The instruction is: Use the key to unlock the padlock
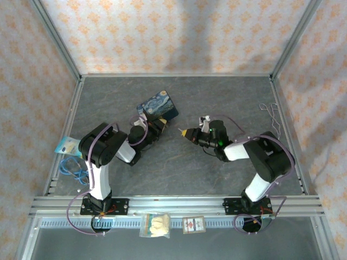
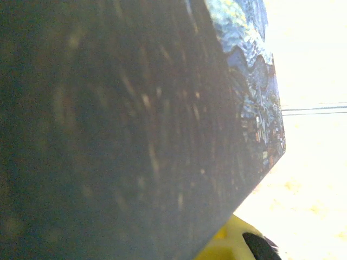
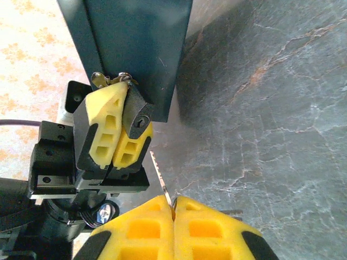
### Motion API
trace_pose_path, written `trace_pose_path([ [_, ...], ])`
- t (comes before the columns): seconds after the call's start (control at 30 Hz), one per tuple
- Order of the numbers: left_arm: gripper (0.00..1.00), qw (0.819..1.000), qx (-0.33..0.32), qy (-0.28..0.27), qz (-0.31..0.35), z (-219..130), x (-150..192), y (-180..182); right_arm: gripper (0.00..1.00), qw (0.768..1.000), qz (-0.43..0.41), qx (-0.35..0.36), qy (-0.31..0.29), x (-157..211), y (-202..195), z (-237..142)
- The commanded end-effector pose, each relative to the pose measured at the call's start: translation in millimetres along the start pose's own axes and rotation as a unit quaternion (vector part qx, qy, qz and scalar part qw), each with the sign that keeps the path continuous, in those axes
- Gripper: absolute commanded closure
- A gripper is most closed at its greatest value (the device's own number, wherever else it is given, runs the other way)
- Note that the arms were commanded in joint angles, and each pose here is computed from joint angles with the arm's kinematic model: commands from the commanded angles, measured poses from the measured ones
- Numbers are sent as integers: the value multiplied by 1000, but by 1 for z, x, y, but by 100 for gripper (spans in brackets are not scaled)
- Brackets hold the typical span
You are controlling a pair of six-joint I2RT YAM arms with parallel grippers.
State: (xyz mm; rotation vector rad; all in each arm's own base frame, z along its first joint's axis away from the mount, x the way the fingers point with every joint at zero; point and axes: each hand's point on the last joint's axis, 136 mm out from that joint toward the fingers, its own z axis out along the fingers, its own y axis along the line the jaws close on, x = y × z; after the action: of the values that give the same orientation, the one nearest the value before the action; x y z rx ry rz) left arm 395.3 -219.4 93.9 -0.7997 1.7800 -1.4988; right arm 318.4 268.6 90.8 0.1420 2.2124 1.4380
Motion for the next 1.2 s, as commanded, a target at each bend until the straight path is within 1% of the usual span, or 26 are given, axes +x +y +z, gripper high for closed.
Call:
trace_pose_path([
  [0.0,100,996,84,12,-24,-7,2,-38,100,999,-1,-54,-2,-4,19,0],
  [0.2,100,996,85,4,-21,-9,0,-39,100,997,-7,-79,20,3,33,14],
  [0.43,100,996,91,6,-26,-10,2,-39,100,994,2,-103,23,4,42,23],
  [0.7,100,995,93,10,-26,-10,5,-38,100,995,-1,-98,26,5,41,30],
  [0.97,100,994,102,14,-32,-13,10,-38,100,995,-9,-93,19,-1,40,34],
  [1.17,100,994,106,9,-35,-16,9,-38,100,997,-5,-78,15,-3,29,33],
])
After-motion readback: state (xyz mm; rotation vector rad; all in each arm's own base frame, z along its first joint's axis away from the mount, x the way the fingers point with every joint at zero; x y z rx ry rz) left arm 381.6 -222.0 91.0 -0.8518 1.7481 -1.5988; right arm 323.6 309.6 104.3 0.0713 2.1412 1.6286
